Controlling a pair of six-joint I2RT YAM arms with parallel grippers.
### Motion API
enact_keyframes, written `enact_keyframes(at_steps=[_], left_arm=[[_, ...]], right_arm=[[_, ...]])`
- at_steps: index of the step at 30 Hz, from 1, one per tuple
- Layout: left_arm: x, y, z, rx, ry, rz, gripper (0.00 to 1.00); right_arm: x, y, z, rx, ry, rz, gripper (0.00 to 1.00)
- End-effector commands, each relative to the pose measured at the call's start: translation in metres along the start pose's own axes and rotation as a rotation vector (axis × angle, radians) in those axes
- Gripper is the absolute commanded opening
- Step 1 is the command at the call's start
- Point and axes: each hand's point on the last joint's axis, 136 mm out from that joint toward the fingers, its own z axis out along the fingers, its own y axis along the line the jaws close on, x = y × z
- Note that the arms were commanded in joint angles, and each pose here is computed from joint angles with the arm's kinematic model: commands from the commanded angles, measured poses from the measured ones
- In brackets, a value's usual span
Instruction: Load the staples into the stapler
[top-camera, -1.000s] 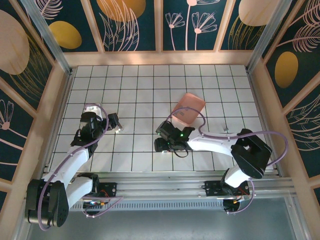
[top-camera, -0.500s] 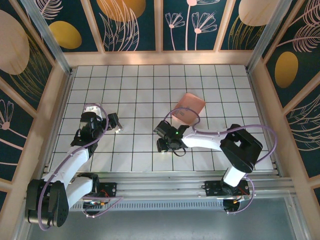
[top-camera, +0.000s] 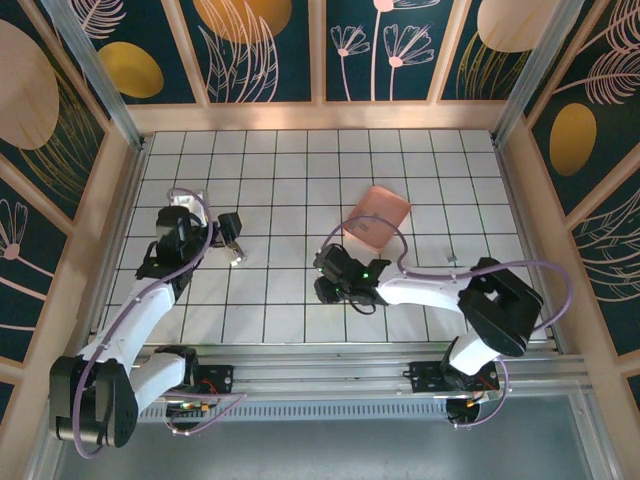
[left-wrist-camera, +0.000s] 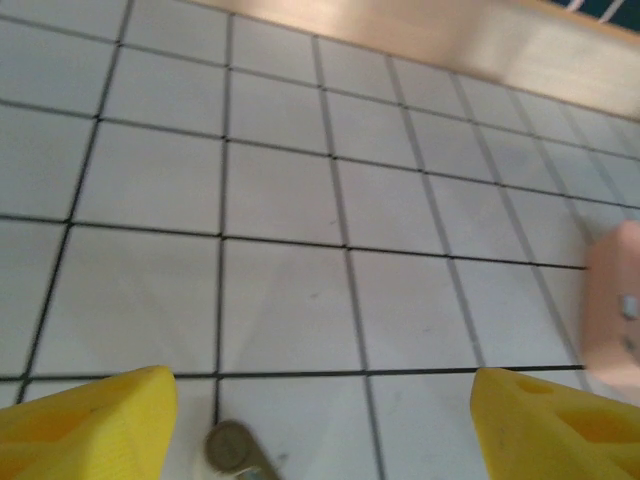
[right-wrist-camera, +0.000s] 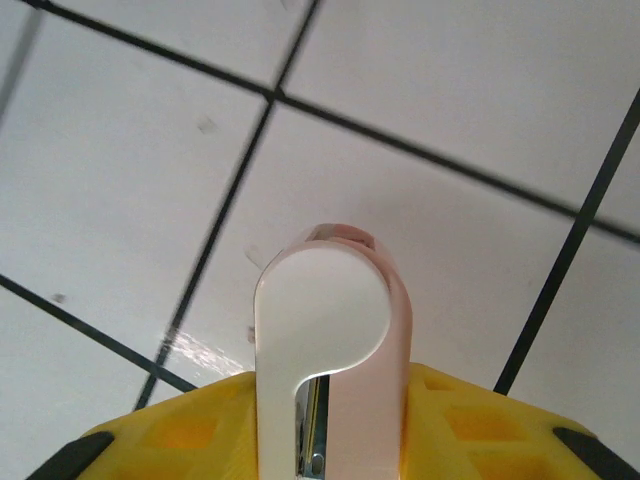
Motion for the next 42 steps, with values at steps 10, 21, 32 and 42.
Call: enact_keyframes(at_steps=[10, 21, 32, 42], left_arm=[[0.002, -0.099, -0.009, 0.464, 0.23, -0.001, 0.71], [0.021, -0.138, -0.029, 0.65, 0.326, 0.093, 0.73], [0.031, -0.146, -0.017, 0.655, 0.373, 0.136, 0.71], [0.03, -0.154, -0.012, 0.688, 0.373, 0.141, 0.67]], right_arm=[[-0.105, 0.039, -0.082, -0.099, -0.68, -0.537, 0.3], [-0.143, 0.051, -0.083, -0.042, -0.749, -0.64, 0.3], [-0.161, 0.07, -0.093, -0.089, -0.816, -0.67, 0.29], [-0.166, 0.077, -0.095, -0.1, -0.833, -0.677, 0.29]])
